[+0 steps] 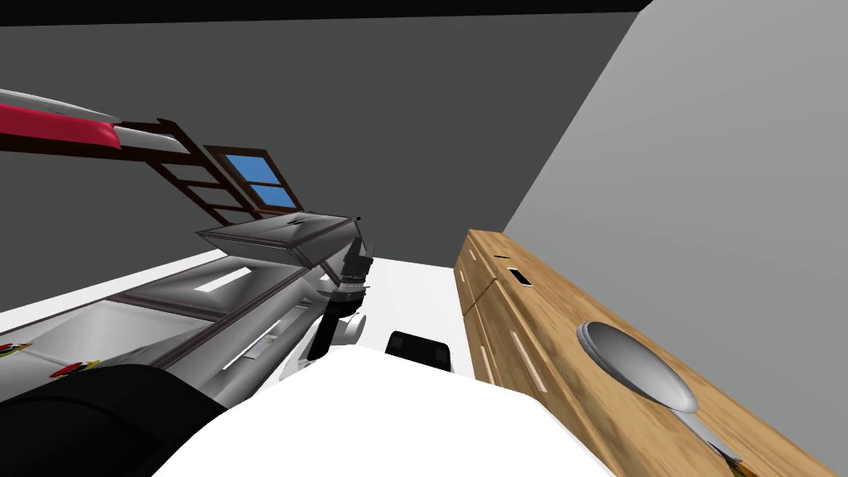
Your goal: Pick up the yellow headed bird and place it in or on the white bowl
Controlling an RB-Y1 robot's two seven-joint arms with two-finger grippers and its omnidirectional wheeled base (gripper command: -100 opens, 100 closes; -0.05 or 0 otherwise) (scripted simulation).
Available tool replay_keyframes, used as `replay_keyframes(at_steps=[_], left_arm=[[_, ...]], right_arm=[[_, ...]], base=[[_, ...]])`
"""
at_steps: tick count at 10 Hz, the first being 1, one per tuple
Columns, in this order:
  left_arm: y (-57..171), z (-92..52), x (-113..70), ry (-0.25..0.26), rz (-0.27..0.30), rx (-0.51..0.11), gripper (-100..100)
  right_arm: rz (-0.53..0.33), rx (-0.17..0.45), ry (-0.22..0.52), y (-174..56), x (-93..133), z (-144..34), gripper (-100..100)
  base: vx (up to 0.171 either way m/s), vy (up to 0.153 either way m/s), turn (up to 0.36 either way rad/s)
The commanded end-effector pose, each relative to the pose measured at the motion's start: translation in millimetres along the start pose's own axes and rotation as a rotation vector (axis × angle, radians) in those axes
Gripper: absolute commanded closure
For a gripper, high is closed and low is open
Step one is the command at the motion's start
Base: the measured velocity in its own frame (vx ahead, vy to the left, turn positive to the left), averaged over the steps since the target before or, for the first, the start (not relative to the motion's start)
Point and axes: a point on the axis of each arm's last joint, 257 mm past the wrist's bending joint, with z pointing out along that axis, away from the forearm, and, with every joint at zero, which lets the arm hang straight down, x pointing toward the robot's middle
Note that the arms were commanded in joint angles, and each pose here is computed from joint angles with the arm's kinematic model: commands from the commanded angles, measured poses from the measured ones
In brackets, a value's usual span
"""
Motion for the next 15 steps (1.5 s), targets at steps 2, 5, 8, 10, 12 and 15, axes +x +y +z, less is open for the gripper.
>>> replay_keyframes(at_steps=[2,5,8,10,12,15], left_arm=[[0.0,0.0,0.0,0.0,0.0,0.0,0],[0.0,0.0,0.0,0.0,0.0,0.0,0],[0.1,-0.1,-0.1,0.0,0.0,0.0,0],[0.1,-0.1,-0.1,0.0,0.0,0.0,0],[0.0,-0.1,-0.1,0.0,0.0,0.0,0],[0.0,0.0,0.0,0.0,0.0,0.0,0]], right_arm=[[0.0,0.0,0.0,0.0,0.2,0.0,100],[-0.023,-0.001,-0.005,-2.9,-4.9,-2.9,100],[-0.1,-0.012,-0.03,-6.1,-25.7,-8.8,100],[-0.159,-0.02,-0.049,-7.9,-41.2,-13.4,100],[-0.164,-0.019,-0.051,-7.7,-42.9,-13.7,100],[-0.149,0.034,-0.057,-37.5,-56.1,-33.0,100]], base=[[0.0,0.0,0.0],[0.031,-0.002,-0.091],[0.159,-0.005,-0.318],[0.15,0.019,-0.264],[0.079,0.022,-0.157],[0.008,0.059,-0.058]])
